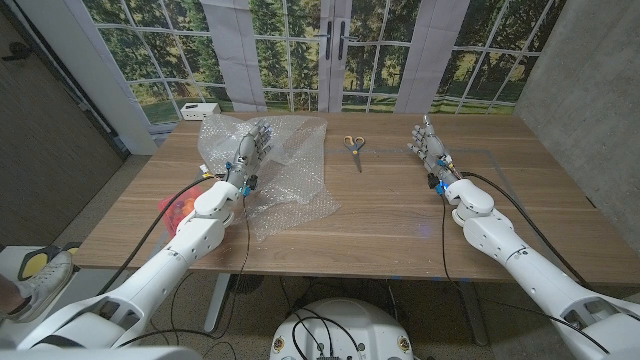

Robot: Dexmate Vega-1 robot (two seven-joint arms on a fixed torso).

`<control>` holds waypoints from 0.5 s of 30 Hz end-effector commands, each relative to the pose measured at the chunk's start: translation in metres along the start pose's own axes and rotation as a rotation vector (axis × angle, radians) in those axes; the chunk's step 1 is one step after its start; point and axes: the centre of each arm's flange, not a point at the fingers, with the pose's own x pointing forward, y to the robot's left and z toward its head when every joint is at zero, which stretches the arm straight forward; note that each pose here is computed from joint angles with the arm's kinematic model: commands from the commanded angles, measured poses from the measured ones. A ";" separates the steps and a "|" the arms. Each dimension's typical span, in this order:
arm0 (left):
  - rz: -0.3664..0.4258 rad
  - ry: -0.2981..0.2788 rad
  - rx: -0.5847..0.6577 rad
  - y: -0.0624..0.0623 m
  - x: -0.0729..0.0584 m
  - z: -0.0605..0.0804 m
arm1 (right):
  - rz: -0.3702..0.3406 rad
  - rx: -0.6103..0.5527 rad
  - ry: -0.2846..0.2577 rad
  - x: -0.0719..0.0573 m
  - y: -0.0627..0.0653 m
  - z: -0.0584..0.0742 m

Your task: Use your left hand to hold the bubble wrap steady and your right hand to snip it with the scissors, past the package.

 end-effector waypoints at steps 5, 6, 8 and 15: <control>-0.009 0.000 -0.008 0.001 0.001 -0.002 | -0.002 0.029 0.009 -0.002 0.002 -0.003; -0.008 -0.001 -0.008 0.001 0.000 -0.002 | -0.004 0.031 0.010 -0.003 0.002 -0.003; -0.007 -0.002 -0.009 0.001 -0.002 -0.001 | -0.002 0.030 0.008 -0.003 0.002 -0.002; -0.011 -0.031 0.006 -0.001 -0.006 0.008 | -0.024 -0.007 0.026 -0.006 0.004 0.002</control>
